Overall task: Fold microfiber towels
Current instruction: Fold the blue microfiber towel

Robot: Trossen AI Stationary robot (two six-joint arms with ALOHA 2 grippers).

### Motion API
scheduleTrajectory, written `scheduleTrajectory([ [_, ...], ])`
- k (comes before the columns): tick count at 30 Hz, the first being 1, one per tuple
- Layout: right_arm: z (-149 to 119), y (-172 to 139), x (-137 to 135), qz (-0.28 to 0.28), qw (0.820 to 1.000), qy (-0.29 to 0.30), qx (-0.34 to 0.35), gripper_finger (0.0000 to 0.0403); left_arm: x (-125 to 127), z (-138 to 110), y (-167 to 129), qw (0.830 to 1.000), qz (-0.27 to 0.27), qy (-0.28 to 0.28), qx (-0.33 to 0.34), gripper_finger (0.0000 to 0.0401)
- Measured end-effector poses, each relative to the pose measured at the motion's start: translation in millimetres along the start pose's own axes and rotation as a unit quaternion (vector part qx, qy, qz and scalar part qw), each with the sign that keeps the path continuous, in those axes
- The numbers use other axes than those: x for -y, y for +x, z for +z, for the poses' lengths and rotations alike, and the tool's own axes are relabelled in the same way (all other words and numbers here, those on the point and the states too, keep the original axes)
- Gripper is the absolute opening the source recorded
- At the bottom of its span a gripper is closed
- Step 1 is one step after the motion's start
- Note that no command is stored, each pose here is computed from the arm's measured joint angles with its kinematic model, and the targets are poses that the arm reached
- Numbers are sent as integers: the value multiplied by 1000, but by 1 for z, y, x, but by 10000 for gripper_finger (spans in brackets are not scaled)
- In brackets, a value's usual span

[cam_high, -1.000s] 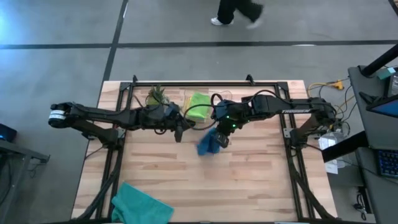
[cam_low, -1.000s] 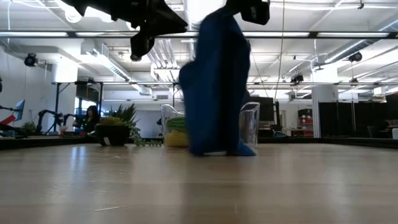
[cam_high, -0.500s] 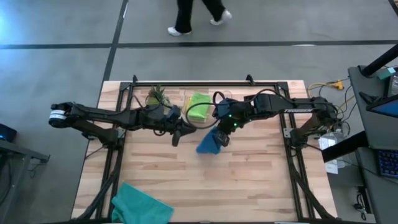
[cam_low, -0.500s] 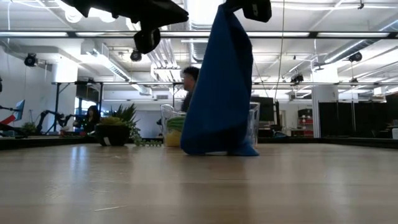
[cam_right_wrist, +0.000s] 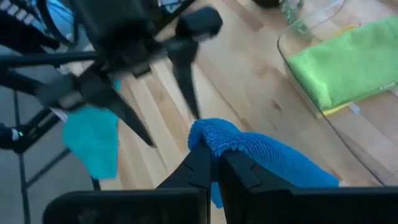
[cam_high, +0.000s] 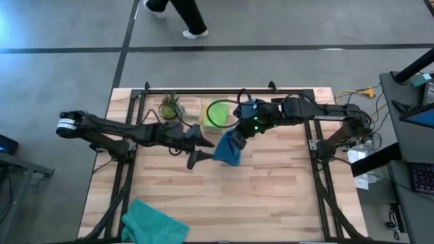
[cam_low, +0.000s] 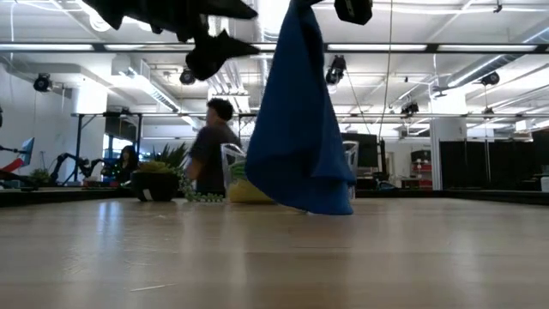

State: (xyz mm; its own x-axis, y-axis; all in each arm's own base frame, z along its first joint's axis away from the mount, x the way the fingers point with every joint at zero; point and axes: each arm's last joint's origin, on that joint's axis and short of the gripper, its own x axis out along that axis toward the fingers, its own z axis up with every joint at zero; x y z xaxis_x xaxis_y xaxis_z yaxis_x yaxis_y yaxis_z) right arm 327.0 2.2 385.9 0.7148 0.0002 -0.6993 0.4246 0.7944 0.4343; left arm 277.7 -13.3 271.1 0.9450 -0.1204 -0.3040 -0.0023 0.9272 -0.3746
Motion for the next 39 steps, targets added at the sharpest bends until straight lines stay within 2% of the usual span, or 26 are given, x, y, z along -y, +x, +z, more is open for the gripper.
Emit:
scheduleTrajectory([
  [3,3,0,3,-2,1000,12,5,9,-3,-4,9,999,31,-33,6,258],
  [8,6,0,5,-12,1000,21,17,9,-5,-1,25,993,71,-68,58,262],
  [10,6,0,6,-21,999,26,23,9,-6,3,32,991,80,-70,80,262],
  [16,7,0,8,-41,998,30,38,9,-1,16,42,989,88,-70,93,262],
  [20,7,0,9,-51,997,34,40,9,1,24,39,982,161,-53,80,262],
  [24,7,0,9,-49,997,41,43,9,-1,30,37,968,223,-49,108,262],
  [31,9,1,7,-41,997,44,53,9,-6,28,37,953,273,-47,121,262],
  [39,8,1,4,-28,998,38,49,9,-15,17,39,941,325,-43,85,262],
])
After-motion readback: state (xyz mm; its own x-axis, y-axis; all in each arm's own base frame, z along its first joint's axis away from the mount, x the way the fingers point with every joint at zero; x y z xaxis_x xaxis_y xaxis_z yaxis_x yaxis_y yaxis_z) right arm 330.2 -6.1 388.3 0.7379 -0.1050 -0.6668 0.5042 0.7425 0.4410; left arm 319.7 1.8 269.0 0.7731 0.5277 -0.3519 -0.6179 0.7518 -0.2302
